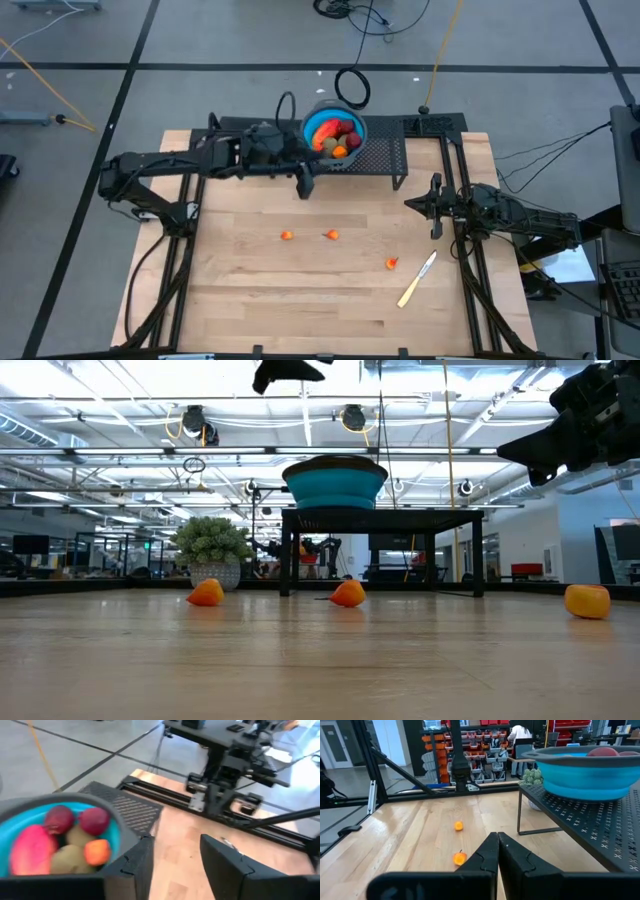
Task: Pick & Place Fruit
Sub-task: Put the orange peach into the blue strainer bowl on the shelf
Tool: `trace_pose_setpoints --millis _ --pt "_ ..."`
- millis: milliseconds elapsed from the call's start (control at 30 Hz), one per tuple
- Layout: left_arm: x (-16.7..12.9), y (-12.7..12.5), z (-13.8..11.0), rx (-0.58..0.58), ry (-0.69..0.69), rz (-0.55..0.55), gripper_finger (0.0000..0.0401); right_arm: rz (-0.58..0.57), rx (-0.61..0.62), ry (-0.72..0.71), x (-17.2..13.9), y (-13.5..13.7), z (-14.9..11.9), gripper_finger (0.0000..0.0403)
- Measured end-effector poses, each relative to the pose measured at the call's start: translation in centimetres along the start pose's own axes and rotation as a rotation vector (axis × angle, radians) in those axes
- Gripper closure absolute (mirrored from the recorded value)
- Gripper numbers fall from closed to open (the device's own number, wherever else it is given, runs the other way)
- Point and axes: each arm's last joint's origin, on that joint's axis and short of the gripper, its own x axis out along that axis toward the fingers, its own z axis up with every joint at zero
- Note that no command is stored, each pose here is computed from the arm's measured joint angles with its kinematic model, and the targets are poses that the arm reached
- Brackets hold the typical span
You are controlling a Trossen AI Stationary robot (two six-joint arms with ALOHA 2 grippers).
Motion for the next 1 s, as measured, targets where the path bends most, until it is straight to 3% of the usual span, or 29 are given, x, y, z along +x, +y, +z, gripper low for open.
trace_pose_setpoints --millis 433,700,1000 --pt "-0.7 -4.3 -0.7 0.042 -0.009 -0.131 0.0395 0.185 -0.005 0.012 0.0 0.5 0.0 0.0403" --pt "-0.6 -4.9 -1.4 0.072 -0.011 -0.153 0.0397 0.224 -0.016 -0.01 0.0 0.7 0.2 0.0403" --pt "0.1 -3.8 -6.3 -0.019 -0.101 -0.182 0.0399 0.291 -0.007 0.001 0.9 1.0 0.4 0.0403"
